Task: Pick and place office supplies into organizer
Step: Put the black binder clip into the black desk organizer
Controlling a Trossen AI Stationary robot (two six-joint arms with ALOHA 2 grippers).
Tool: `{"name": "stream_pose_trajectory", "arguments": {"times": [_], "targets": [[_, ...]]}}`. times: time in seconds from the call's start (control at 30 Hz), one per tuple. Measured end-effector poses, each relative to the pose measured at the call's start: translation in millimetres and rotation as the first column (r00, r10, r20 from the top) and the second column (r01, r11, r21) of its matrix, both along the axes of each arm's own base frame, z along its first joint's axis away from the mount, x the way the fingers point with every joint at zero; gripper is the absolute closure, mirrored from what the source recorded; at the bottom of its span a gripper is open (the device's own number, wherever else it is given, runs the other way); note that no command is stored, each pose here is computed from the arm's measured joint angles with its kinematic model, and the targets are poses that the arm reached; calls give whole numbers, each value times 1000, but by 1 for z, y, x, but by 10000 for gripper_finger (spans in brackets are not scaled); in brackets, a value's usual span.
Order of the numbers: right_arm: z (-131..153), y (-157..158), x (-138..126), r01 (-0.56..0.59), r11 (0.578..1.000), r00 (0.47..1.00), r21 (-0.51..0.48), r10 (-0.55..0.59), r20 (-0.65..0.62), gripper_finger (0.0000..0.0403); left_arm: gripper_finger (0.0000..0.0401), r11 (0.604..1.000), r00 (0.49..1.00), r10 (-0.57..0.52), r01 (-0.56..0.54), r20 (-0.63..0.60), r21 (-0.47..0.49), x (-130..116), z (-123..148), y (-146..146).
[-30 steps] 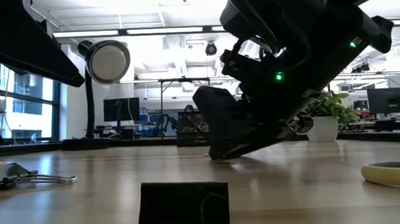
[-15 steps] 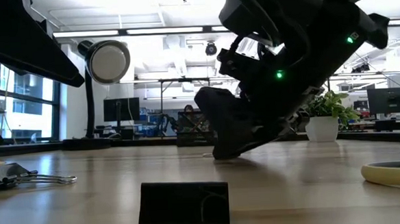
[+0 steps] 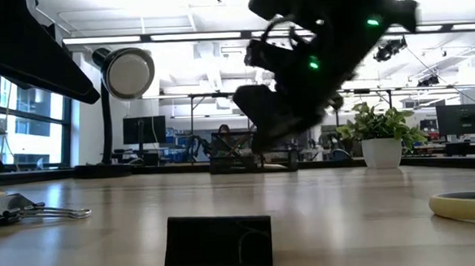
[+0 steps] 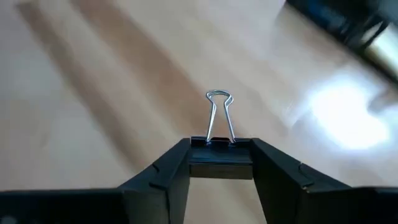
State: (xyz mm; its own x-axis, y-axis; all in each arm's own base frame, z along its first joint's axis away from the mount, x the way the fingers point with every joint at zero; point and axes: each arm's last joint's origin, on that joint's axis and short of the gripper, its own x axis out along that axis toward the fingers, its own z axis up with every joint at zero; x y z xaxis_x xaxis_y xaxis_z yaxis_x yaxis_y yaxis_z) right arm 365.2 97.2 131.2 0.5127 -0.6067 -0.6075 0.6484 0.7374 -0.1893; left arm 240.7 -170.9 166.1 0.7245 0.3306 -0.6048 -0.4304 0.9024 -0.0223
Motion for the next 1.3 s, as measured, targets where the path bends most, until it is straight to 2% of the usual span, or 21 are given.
{"name": "stream_pose_trajectory", "arguments": {"times": [0.17,0.33,0.5,0.67,0.87,1.3], "targets": [[23,-46,18,-56,994,998,-97,55,-18,257,267,1000,1000,-1,1,-1,1,0,0,0],[35,-111,37,-169,977,986,-131,169,-11,257,267,1000,1000,-1,1,-1,2,0,0,0],[42,-182,36,-126,983,991,-136,132,32,257,267,1000,1000,-3,3,-3,5,0,0,0],[46,-236,26,-130,989,988,-65,135,71,257,267,1000,1000,-13,13,-8,16,0,0,0],[47,-264,17,-177,983,980,-45,180,81,256,267,1000,1000,-12,12,-6,23,0,0,0],[52,-274,16,-192,975,975,-114,202,89,256,267,999,1000,-14,14,-4,36,0,0,0]]}}
